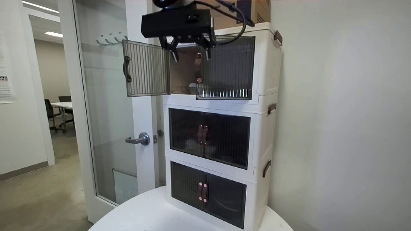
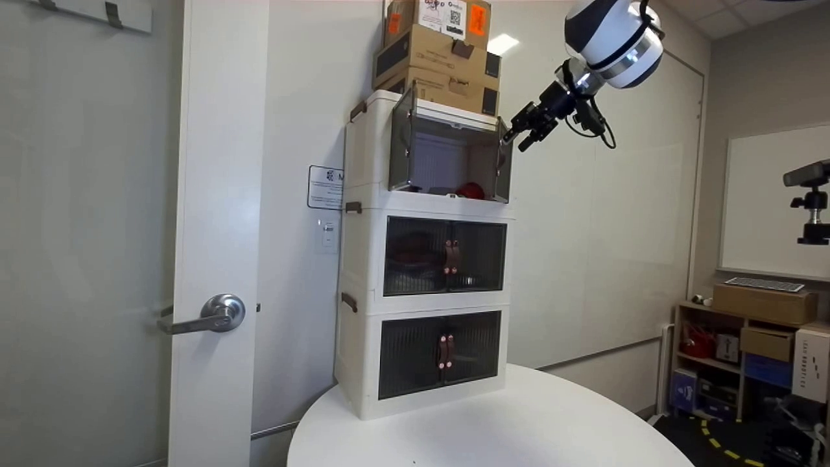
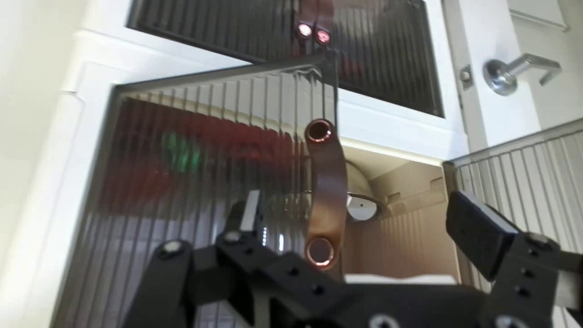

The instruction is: Open the top drawer.

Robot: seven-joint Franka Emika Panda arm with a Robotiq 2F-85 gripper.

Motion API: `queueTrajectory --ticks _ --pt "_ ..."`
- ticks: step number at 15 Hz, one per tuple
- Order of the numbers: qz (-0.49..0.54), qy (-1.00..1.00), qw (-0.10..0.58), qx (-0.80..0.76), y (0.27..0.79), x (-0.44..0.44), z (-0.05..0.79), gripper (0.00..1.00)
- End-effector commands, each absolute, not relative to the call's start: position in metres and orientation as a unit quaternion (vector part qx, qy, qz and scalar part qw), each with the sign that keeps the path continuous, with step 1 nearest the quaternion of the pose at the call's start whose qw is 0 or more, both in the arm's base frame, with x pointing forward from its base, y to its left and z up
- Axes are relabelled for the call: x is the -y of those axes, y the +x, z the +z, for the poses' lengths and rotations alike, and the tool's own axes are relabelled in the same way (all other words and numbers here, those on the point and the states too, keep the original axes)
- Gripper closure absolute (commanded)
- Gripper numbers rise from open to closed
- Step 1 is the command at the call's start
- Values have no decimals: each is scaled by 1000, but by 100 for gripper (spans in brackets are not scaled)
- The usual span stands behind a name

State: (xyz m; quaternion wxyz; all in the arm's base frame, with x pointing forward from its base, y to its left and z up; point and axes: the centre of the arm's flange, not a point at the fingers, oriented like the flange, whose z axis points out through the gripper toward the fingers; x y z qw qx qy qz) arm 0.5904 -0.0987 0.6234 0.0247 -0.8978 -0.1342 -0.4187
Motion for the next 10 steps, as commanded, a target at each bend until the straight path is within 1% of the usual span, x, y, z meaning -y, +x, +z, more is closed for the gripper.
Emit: queueTrajectory --ticks 1,3,5,7,8,10 --pt "-401 -907 -71 107 565 99 640 0" --pt "-394 -907 -121 89 558 109 652 0" --pt "-357 -918 -158 65 556 118 667 0" --pt "-310 -934 -169 48 555 125 689 0" --pt "-270 -945 -175 56 554 124 709 0" --pt "-215 -958 -175 77 552 107 719 0"
